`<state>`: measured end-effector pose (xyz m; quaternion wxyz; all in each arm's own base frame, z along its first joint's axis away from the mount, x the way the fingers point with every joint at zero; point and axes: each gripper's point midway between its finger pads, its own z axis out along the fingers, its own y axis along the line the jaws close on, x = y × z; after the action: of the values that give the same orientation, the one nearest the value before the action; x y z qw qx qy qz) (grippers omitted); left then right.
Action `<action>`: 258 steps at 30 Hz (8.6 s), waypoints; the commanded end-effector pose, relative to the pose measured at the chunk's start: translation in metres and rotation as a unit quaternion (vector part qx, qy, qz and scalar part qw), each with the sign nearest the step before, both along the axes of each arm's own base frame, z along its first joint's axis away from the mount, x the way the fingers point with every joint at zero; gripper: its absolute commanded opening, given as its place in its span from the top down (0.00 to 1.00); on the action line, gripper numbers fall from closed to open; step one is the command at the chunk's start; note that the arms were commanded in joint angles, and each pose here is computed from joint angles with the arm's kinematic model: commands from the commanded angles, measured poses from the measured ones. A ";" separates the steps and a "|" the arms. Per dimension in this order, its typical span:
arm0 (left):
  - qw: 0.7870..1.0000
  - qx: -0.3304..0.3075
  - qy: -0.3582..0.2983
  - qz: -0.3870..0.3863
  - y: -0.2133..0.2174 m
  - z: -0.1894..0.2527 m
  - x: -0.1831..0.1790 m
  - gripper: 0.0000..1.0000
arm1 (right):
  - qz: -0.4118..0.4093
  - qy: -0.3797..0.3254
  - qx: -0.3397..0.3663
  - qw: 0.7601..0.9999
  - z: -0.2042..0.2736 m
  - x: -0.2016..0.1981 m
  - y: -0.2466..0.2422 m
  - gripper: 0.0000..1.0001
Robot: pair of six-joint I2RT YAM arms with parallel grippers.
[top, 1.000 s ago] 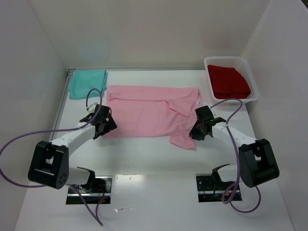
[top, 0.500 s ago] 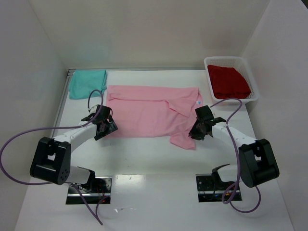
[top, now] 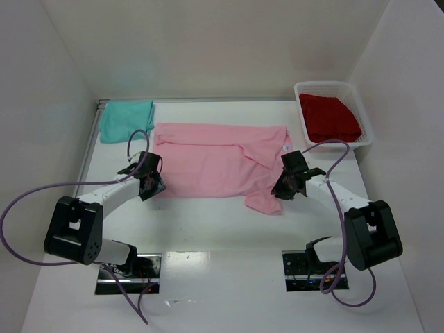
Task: Fold and stack the t-shirts
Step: Grap the side of the flattened tshirt closest away from the robot with both arms, then fold the other side of the tshirt into a rectangle
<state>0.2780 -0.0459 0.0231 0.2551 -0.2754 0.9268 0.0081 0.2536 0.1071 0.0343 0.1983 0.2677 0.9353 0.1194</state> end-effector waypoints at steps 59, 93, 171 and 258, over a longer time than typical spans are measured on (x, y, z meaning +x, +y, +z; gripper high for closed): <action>0.984 0.025 -0.174 -0.024 0.009 0.086 0.205 1.00 | -0.155 -0.290 0.028 0.944 0.120 0.199 -0.043 1.00; 0.989 0.034 -0.143 -0.015 0.036 0.042 0.244 0.97 | -0.134 -0.276 0.009 0.952 0.069 0.262 -0.052 0.92; 0.940 0.009 -0.055 -0.337 -0.182 -0.003 0.191 0.01 | -0.043 -0.254 0.012 0.966 0.051 0.239 -0.035 0.80; 0.952 0.056 -0.121 -0.276 -0.136 0.059 0.216 0.01 | 0.048 -0.337 -0.024 0.940 0.142 0.266 0.028 0.34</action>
<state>0.4790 -0.2108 0.0340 0.3220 0.0447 0.9435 -0.0646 0.5251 0.1410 0.1060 0.4383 0.1696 0.8628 0.1862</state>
